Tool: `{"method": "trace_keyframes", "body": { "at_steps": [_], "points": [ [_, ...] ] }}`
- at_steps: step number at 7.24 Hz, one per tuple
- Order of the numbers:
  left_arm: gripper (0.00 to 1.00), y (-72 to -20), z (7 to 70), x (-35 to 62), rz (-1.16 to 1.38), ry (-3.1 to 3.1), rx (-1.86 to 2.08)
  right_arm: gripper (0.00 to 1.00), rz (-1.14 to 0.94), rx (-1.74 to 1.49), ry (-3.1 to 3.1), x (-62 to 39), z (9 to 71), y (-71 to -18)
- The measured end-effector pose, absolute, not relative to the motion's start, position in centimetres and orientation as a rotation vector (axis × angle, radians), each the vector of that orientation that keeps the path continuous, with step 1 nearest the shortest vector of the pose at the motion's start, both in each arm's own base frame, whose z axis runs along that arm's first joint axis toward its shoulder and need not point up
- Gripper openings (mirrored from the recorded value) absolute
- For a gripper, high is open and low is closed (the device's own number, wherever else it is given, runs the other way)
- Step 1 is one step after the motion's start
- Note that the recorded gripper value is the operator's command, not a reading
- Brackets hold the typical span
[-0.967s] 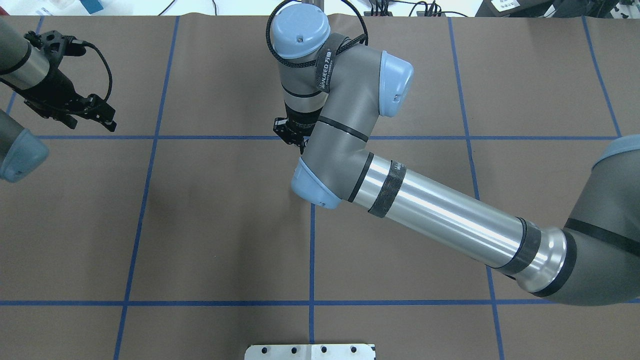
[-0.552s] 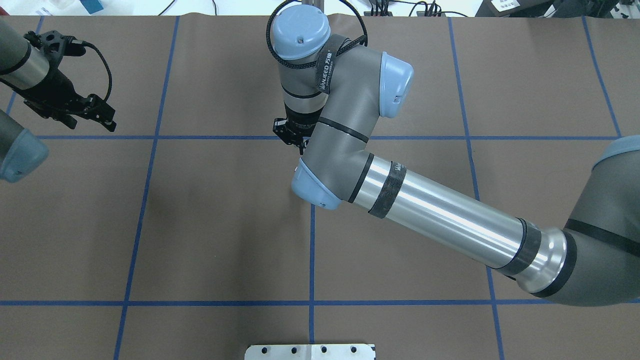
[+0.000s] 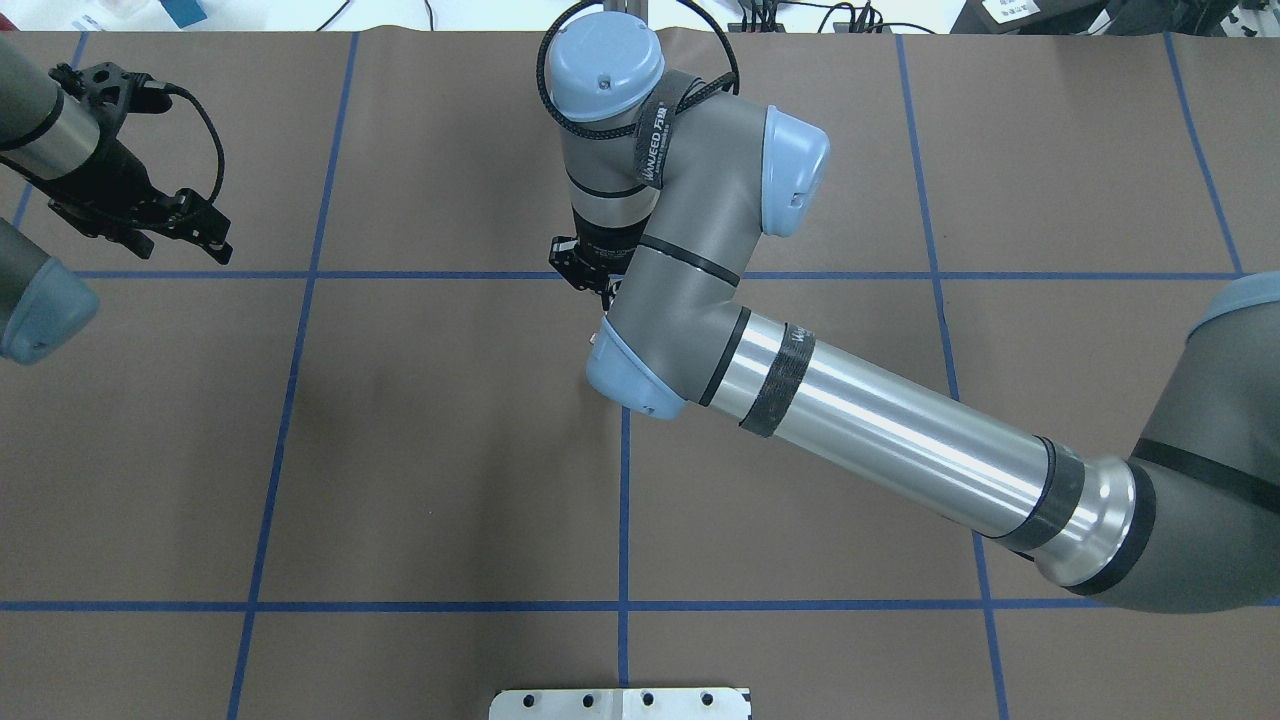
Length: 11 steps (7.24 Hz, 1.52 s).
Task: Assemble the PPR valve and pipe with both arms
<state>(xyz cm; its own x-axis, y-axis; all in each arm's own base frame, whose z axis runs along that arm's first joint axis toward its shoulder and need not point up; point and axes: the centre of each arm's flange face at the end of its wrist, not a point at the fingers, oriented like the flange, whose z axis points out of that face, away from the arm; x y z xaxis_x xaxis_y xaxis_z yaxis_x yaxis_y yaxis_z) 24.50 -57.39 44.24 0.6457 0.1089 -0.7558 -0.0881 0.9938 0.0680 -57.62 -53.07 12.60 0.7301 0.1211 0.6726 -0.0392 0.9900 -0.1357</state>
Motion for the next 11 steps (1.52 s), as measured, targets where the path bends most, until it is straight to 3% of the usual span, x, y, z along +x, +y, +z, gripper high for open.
{"method": "trace_keyframes", "body": {
  "at_steps": [2,4,7,9,11],
  "points": [
    [1.00,-57.4,44.3,24.6,0.113,0.862,0.025,0.66,0.089,-0.116,-0.747,-57.6,12.7,-53.1],
    [1.00,-57.4,44.3,24.6,0.114,0.862,0.025,0.97,0.090,-0.116,-0.747,-57.6,12.7,-53.1],
    [1.00,-57.5,44.2,24.5,0.115,0.863,0.029,0.99,0.088,-0.097,-0.780,-56.7,11.4,-53.3],
    [1.00,-58.3,44.7,22.0,0.153,0.859,0.084,0.99,0.117,-0.106,-0.804,-50.4,10.1,-56.0],
    [1.00,-58.7,48.7,15.7,0.231,0.824,0.150,0.99,0.034,-0.072,-0.729,-38.9,17.0,-59.2]
  ]
}}
